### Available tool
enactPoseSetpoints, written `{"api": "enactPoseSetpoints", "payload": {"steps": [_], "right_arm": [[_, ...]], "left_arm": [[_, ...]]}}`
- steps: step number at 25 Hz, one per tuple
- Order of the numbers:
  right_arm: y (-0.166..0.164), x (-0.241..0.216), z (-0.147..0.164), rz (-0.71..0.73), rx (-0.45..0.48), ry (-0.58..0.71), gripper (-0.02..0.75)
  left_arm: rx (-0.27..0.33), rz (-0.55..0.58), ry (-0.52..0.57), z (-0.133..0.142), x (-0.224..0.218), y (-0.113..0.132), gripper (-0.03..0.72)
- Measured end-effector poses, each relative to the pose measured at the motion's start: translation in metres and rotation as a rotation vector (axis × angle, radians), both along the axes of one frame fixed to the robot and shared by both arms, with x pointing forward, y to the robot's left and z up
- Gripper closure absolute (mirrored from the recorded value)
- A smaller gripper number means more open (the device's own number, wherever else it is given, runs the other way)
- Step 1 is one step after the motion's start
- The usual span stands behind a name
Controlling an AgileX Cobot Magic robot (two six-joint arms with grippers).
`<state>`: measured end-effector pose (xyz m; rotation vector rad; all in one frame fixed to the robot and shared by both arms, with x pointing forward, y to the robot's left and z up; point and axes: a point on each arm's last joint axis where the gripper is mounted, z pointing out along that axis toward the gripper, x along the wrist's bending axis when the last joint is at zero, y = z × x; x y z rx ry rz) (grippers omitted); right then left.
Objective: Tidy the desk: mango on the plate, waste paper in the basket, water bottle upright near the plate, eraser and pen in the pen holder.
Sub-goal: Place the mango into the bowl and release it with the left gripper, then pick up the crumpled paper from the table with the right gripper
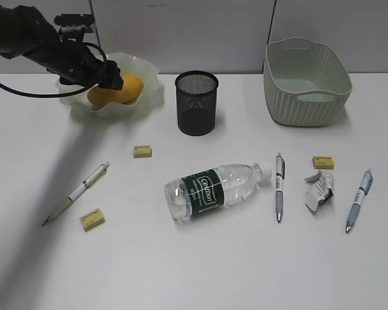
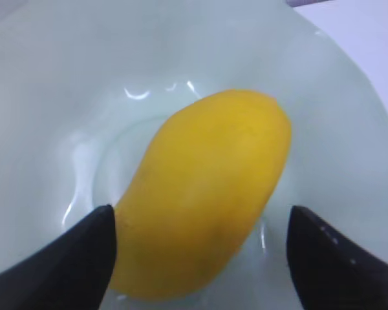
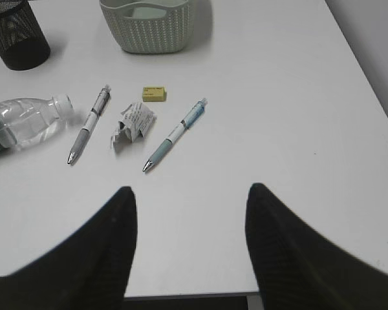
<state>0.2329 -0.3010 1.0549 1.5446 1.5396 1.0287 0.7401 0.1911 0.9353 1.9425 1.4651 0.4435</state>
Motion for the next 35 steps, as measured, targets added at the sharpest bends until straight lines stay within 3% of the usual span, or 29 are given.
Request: {"api": "enactPoseSetpoints", "payload": {"steps": [7, 14, 18, 24, 30, 35], "right_arm": [[0.0, 0.0, 0.0, 0.0, 0.0, 0.0, 0.303], [0.0, 0.0, 0.0, 0.0, 0.0, 0.0, 0.303], [0.0, 0.0, 0.0, 0.0, 0.0, 0.0, 0.303], [0.0, 0.0, 0.0, 0.0, 0.0, 0.0, 0.303], [0.0, 0.0, 0.0, 0.0, 0.0, 0.0, 0.303], [0.0, 0.0, 0.0, 0.0, 0.0, 0.0, 0.303]], "left_arm": [[-0.02, -0.079, 0.044, 0.062, -0.025, -0.002, 0.095], [-0.008, -0.232, 0.293, 0.101, -0.07, -0.003, 0.141], [0.026, -0.207, 0.415, 0.114, -0.089, 0.004, 0.156], [0.066, -0.08, 0.409, 0.141, -0.107, 0.016, 0.191], [0.052, -0.07, 0.337, 0.182, -0.151, 0.024, 0.195], [0.053, -0.07, 0.339, 0.191, -0.201, 0.034, 0.195]]}}
